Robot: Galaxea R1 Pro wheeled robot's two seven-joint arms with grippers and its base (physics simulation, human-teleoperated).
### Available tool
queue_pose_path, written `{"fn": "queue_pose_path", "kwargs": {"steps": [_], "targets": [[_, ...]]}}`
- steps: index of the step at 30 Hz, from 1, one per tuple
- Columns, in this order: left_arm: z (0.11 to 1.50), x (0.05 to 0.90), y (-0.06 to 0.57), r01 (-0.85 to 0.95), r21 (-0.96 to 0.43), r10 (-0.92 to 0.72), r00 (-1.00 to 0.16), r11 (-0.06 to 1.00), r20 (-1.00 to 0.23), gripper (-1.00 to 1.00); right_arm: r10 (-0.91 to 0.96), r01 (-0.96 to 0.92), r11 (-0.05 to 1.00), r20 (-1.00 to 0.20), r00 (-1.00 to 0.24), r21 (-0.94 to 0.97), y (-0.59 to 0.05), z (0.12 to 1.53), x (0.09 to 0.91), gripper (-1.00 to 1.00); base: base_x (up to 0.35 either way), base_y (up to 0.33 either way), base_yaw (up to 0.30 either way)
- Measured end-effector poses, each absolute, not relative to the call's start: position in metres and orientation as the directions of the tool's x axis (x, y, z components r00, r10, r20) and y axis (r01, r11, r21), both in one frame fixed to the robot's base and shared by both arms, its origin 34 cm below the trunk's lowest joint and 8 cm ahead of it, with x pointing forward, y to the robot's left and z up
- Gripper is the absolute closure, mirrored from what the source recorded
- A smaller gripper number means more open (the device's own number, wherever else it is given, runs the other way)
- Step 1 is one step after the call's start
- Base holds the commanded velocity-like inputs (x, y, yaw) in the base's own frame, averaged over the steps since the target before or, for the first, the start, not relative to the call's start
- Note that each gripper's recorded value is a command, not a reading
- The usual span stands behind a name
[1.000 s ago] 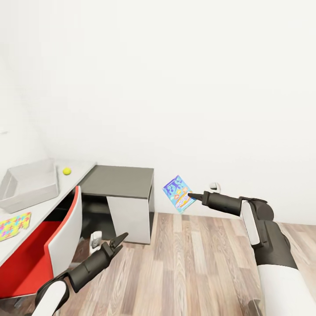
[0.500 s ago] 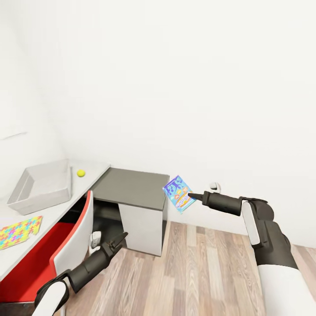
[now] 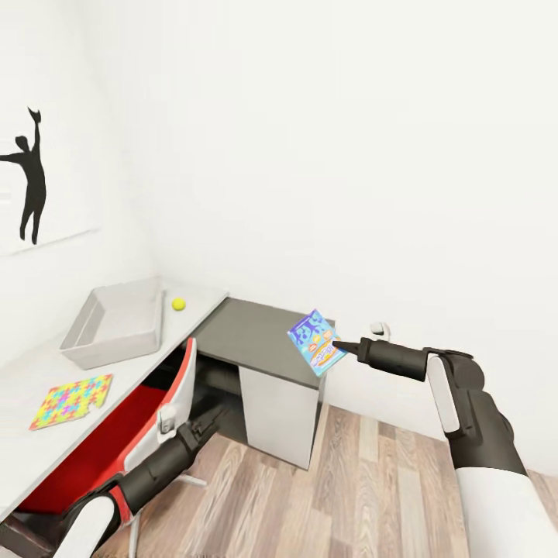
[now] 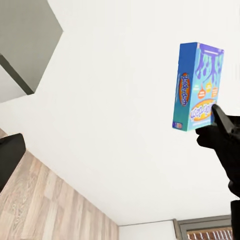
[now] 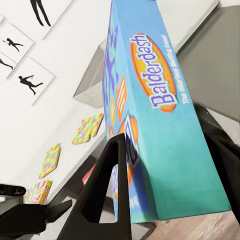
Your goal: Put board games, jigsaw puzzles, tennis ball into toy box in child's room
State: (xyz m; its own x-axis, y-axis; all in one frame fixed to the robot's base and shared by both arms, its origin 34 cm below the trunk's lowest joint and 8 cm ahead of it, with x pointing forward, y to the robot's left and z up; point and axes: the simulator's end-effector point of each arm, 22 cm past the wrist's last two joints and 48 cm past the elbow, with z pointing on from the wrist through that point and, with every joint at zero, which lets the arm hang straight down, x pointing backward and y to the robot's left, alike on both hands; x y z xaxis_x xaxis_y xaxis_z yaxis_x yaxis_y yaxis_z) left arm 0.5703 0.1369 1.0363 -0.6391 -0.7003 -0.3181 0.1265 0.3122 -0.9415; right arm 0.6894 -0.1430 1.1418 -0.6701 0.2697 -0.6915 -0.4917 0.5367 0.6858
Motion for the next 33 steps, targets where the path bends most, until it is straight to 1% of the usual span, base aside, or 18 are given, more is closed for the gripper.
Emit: {"fn": "queue_pose_path", "kwargs": {"steps": [4,9,14,33], "targets": [[1.05,0.561,0.133,0.169,-0.944,-0.699,-0.638,0.283,-0.324,-1.0,0.269,-0.492,0.539,-0.693,-0.669,0.684,-0.144,1.142,0.689,1.0,0.015,0.0,0.3],[1.075,0.551,0.136,0.258,-0.942,-0.708,-0.623,0.216,-0.333,-1.0,0.269,-0.491,0.54,-0.693,-0.669,0.684,-0.145,1.142,0.689,1.0,0.005,0.0,0.3],[1.082,0.547,0.141,0.285,-0.939,-0.715,-0.614,0.194,-0.334,-1.0,0.269,-0.491,0.541,-0.693,-0.669,0.683,-0.146,1.142,0.689,1.0,0.002,0.0,0.3],[1.085,0.542,0.145,0.299,-0.937,-0.72,-0.61,0.179,-0.332,-1.0,0.27,-0.49,0.54,-0.692,-0.669,0.684,-0.146,1.141,0.689,1.0,0.0,0.0,0.3]]}}
